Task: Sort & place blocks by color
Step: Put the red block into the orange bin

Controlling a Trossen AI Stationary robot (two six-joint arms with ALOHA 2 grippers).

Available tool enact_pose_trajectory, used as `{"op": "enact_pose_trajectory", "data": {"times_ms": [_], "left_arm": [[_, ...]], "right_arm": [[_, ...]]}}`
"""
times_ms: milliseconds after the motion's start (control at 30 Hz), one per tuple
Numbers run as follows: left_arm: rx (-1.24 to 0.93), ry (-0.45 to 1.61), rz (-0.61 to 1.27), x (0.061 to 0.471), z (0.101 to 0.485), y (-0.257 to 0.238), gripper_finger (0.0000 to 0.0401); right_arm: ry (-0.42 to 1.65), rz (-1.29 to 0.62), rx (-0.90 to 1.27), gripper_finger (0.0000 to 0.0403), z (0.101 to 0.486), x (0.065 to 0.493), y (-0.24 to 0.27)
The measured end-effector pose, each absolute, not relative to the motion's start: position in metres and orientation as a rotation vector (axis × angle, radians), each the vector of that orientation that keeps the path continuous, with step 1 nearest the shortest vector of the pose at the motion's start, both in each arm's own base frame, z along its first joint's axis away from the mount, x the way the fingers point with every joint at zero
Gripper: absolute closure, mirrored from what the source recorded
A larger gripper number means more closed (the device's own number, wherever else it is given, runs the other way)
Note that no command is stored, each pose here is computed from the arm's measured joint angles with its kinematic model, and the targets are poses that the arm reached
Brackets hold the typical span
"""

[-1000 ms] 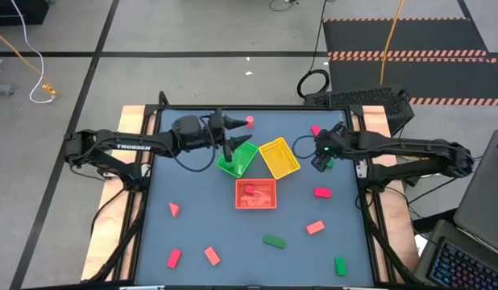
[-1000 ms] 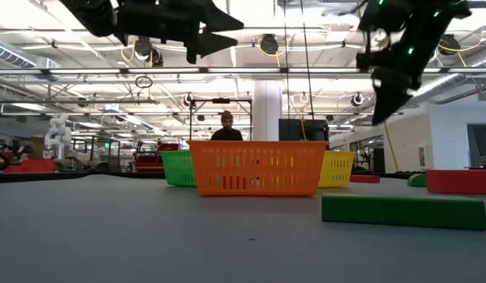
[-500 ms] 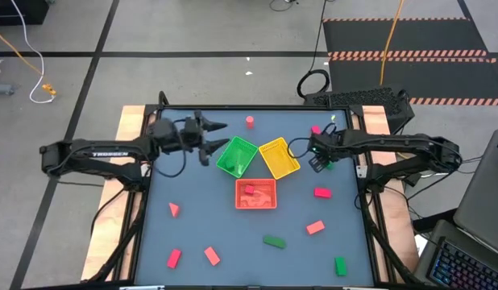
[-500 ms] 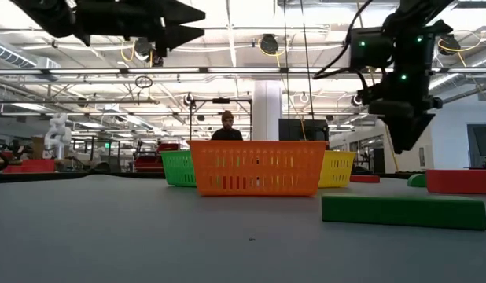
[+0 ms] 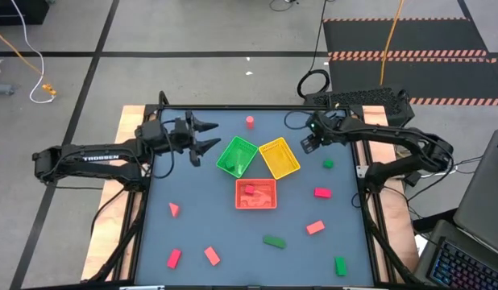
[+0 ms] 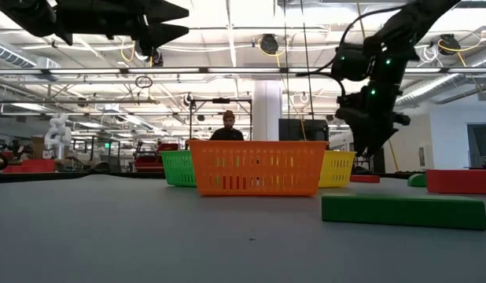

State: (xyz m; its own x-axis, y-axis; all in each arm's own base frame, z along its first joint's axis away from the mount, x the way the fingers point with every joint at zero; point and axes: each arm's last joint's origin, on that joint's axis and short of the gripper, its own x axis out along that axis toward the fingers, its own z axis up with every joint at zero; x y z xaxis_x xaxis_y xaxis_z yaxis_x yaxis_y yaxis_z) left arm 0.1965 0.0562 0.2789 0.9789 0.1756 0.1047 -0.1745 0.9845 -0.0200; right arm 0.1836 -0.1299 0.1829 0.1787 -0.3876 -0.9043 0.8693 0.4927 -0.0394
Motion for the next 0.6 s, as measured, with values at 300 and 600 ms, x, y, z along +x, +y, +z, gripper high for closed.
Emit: {"op": "enact_pose_trajectory", "data": {"times_ms": [300,600], "left_arm": [[0.007,-0.072,0.186,0.197,0.276,0.056,0.0148],[0.011,-0.055,0.196,0.196,0.274,0.058,0.0148]], "right_arm": [[1.084,-1.016,0.558,0.0218,0.168,0.176,-0.157],[1.097,-1.037,0.565,0.0218,0.154,0.175,-0.173]]}}
